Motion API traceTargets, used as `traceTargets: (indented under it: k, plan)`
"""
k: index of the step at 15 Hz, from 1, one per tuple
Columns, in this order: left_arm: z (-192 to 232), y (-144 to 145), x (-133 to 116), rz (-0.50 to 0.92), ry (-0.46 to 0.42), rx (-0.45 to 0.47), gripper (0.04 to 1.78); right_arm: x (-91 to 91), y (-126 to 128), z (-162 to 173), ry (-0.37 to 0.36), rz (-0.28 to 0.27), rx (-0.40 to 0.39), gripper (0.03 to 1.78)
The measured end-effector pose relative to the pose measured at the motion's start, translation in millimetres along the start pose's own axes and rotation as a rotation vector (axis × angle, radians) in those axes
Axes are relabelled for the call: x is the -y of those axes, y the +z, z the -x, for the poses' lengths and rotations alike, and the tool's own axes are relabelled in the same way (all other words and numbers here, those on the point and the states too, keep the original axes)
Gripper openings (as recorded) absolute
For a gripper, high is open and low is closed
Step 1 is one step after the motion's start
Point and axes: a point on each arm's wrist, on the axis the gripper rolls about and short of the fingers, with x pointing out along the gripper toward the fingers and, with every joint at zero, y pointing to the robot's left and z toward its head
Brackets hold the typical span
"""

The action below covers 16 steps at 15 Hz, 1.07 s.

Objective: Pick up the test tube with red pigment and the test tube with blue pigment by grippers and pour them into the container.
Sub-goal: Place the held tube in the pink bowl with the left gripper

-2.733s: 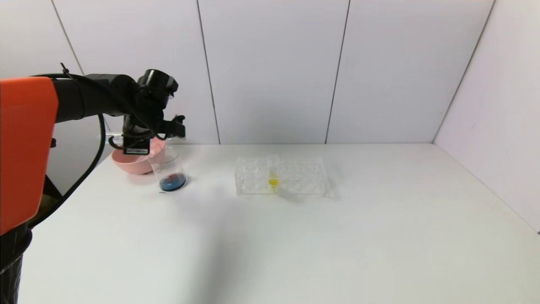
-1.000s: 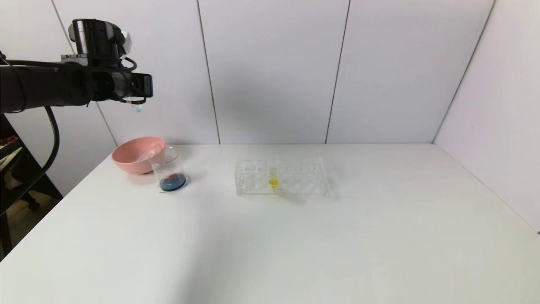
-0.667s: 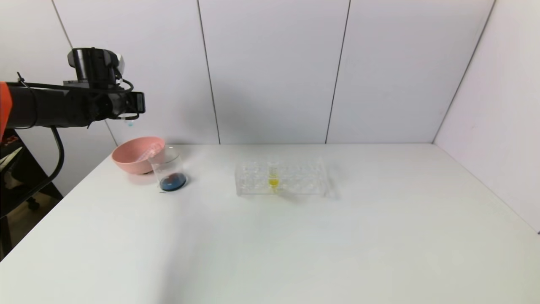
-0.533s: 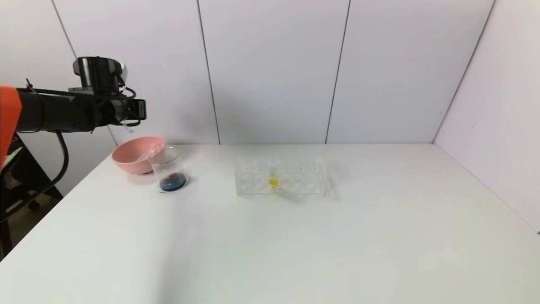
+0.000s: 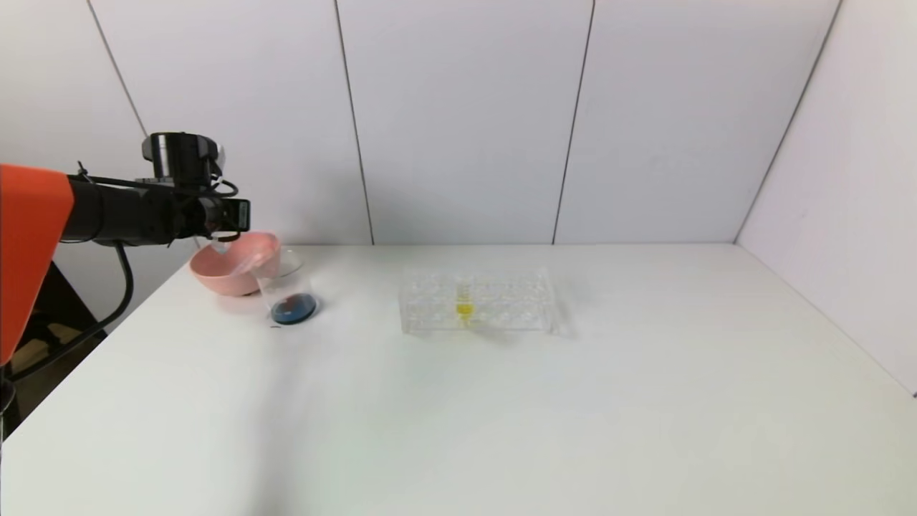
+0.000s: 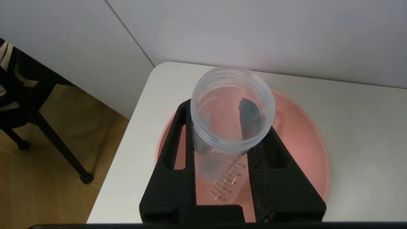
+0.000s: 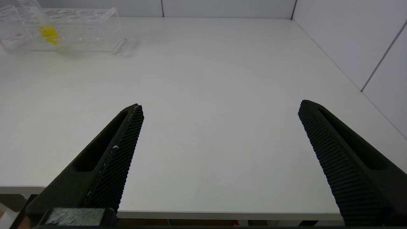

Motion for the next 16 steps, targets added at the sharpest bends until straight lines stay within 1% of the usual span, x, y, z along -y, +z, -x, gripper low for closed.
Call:
traceTargets:
  k: [3,5,7,8,10,12,14,16]
  plan:
    - [-4.9,-7.1,-3.7,-0.008,0.011,-0.021,0.49,0.0,0.0,0.0,-0.001,0.000,0.000,1.77]
    - [-6.4,-9.0,-4.2,-0.009,0.013,-0.027,0.57,0.0,0.0,0.0,-0.001,0.000,0.000,1.77]
    - [-7.4,-10.2,-3.6,-0.011,0.011,-0.029,0.77,0.0,0.0,0.0,0.000,0.000,0.000,1.77]
    - [-7.6,-10.4,-3.6,-0.011,0.011,-0.030,0.91,0.0,0.0,0.0,0.000,0.000,0.000,1.77]
    - [-8.1,-10.4,-3.8,-0.010,0.012,-0.029,1.26,0.0,0.0,0.0,0.000,0.000,0.000,1.78]
    - [-7.4,-9.1,-3.8,-0.008,0.008,-0.024,1.52,0.0,0.0,0.0,0.000,0.000,0.000,1.77]
    - [-4.0,-4.9,-4.5,-0.003,0.009,-0.003,1.70,0.0,0.0,0.0,0.000,0.000,0.000,1.77]
    - [2.2,-1.0,-4.1,-0.001,0.006,0.009,1.77,0.0,0.0,0.0,0.000,0.000,0.000,1.77]
